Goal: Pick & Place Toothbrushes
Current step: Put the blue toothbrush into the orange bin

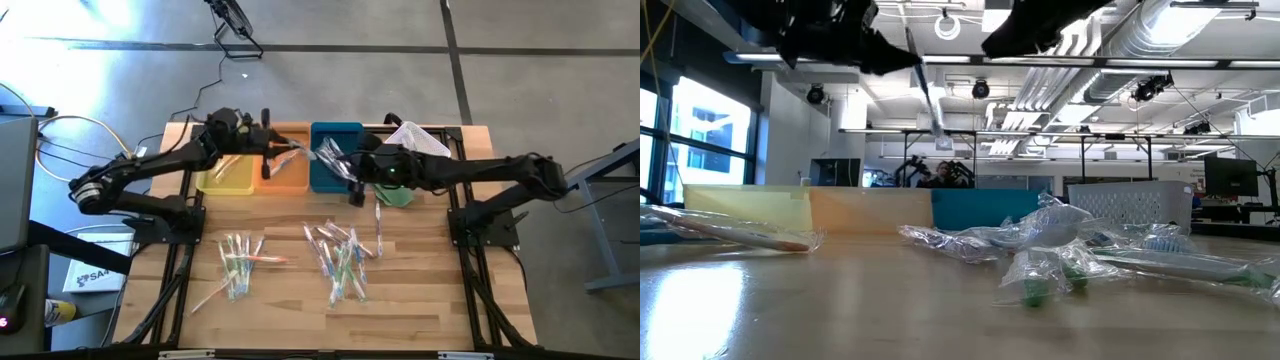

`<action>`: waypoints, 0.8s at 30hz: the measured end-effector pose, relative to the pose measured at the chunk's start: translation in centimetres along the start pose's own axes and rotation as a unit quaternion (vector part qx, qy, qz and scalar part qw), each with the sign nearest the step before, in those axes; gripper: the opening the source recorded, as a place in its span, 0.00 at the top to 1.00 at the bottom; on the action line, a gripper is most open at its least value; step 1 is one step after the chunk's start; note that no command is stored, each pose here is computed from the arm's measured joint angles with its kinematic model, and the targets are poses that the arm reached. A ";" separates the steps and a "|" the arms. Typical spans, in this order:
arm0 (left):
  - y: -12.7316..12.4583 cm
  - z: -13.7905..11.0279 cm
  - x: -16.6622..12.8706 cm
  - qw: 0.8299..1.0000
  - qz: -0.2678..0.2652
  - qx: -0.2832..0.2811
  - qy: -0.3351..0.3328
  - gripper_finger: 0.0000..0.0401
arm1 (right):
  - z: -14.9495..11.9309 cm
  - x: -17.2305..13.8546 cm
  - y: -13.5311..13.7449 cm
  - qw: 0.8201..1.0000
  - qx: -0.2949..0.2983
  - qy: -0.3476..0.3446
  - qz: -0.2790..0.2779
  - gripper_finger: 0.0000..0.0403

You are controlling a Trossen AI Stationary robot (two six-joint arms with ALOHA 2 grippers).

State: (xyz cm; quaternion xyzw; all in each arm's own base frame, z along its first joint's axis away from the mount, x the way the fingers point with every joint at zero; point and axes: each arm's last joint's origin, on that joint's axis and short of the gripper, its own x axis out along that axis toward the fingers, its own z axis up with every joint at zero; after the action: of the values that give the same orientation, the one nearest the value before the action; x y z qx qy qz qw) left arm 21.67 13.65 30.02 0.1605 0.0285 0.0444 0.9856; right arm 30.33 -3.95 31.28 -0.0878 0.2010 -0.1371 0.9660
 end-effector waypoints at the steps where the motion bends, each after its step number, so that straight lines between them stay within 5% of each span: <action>1: 0.4 -0.4 -0.3 1.000 0.003 -0.014 0.013 0.95 | 0.0 -0.3 0.0 1.000 0.007 0.003 0.002 0.45; 10: 3.0 -3.3 -2.5 0.989 0.051 -0.085 0.106 0.95 | -0.9 -0.8 -0.1 0.997 0.046 0.056 0.005 0.52; 17: 3.0 -6.0 -1.7 0.979 -0.019 -0.155 0.134 0.95 | -1.4 0.0 0.2 0.997 0.044 0.068 0.006 0.56; 24: 3.2 -9.0 -0.3 0.965 -0.030 -0.197 0.170 0.95 | -1.4 0.1 0.2 0.996 0.045 0.070 0.007 0.57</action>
State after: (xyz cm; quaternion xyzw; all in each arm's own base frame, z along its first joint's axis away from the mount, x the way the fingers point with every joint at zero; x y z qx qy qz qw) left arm 20.48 19.42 22.54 -0.0477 0.1914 0.0457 0.9793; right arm 29.85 -3.97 29.93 -0.0326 0.2625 -0.1447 0.9535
